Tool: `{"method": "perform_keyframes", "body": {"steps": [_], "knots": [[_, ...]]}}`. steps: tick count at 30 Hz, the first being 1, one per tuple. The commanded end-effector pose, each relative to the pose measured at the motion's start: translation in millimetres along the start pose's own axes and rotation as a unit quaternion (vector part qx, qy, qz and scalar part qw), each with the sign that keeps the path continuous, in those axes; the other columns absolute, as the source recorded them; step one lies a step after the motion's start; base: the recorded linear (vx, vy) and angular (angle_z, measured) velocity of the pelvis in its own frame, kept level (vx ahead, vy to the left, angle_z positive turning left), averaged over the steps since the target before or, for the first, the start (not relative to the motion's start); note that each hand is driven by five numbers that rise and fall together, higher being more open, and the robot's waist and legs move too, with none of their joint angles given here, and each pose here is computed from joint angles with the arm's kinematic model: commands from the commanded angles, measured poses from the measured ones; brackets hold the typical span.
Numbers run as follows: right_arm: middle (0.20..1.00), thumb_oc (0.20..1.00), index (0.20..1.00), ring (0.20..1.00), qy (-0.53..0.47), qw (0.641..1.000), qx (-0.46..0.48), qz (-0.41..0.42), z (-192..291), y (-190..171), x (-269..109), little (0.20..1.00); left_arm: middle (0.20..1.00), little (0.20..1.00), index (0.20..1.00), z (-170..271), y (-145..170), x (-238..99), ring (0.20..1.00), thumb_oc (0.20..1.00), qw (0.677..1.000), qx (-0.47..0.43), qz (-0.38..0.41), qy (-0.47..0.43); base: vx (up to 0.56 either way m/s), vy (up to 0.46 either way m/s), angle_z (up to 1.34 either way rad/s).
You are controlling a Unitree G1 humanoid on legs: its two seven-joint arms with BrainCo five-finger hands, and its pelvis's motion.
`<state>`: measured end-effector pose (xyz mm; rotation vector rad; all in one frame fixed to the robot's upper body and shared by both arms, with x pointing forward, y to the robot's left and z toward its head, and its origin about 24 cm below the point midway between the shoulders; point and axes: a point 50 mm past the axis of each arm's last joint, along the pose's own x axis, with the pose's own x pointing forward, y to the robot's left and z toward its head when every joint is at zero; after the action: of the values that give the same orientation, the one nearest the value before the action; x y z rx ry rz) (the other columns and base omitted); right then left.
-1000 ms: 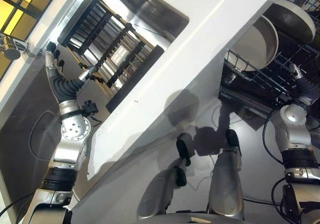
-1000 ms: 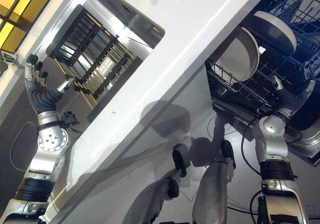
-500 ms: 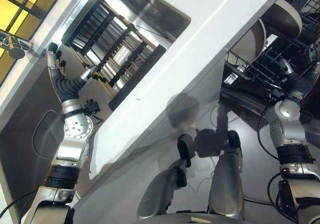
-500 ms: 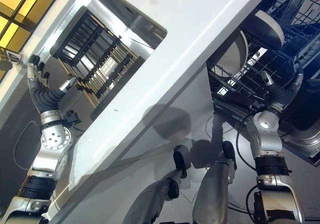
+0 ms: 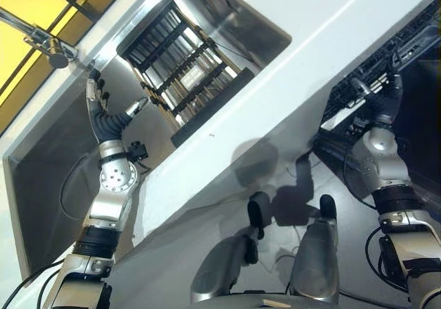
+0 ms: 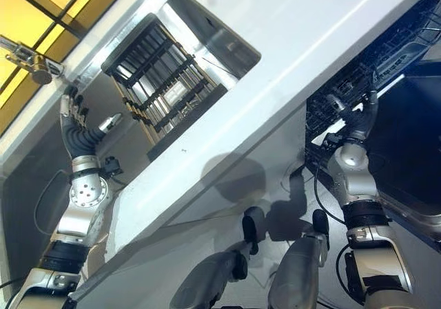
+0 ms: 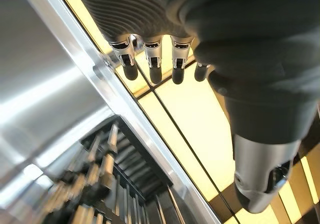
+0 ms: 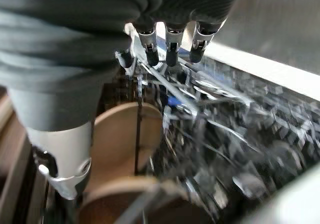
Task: Pick up plates and place into dishwasher.
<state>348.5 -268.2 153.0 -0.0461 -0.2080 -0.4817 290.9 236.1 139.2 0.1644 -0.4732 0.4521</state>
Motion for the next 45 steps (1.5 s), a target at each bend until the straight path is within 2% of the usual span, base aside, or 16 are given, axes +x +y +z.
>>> {"method": "perform_keyframes", "body": {"steps": [1, 7, 13, 21, 32, 39, 45], "knots": [[1.0, 1.0, 1.0, 1.0, -0.15, 0.972, 0.064, 0.171, 84.0, 86.0, -4.6, 1.0, 1.0, 1.0, 1.0, 5.0, 6.8, -5.6, 1.0, 1.0, 1.0, 0.007, -0.012, -0.025, 0.03, 0.009, 0.11], [1.0, 1.0, 1.0, 1.0, -0.145, 0.97, 0.064, 0.186, 87.0, 86.5, 0.0, 1.0, 1.0, 1.0, 1.0, 5.6, 7.1, -1.8, 1.0, 1.0, 0.999, 0.006, -0.018, -0.027, 0.0, 0.0, 0.04], [1.0, 1.0, 1.0, 1.0, -0.148, 0.974, 0.063, 0.159, 81.2, 74.5, 0.1, 1.0, 1.0, 1.0, 1.0, 8.6, 8.0, 2.8, 1.0, 1.0, 0.999, 0.004, -0.023, -0.032, -0.05, 0.006, 0.0], [1.0, 1.0, 1.0, 1.0, -0.142, 0.984, 0.01, 0.104, 53.9, 45.5, -19.8, 1.0, 1.0, 1.0, 1.0, 9.4, 7.6, 3.5, 1.0, 1.0, 0.999, 0.012, -0.029, -0.034, -0.05, 0.041, 0.0], [1.0, 1.0, 1.0, 1.0, -0.089, 0.993, -0.056, 0.058, 3.3, -7.2, -54.1, 1.0, 1.0, 1.0, 1.0, 6.1, 24.8, -8.4, 1.0, 1.0, 0.997, 0.059, -0.049, -0.024, -0.07, 0.038, -0.49], [1.0, 1.0, 1.0, 1.0, -0.096, 0.992, -0.058, 0.063, 7.7, -2.4, -55.9, 1.0, 1.0, 1.0, 1.0, 5.6, 33.7, -1.5, 1.0, 1.0, 0.997, 0.076, -0.027, -0.023, -0.12, -0.053, -0.66], [1.0, 1.0, 1.0, 1.0, -0.091, 0.994, -0.053, 0.039, 8.4, -8.3, -52.7, 1.0, 1.0, 1.0, 1.0, 6.4, 27.7, 3.3, 1.0, 1.0, 0.996, 0.077, -0.028, -0.019, -0.18, -0.107, -0.69]]}}
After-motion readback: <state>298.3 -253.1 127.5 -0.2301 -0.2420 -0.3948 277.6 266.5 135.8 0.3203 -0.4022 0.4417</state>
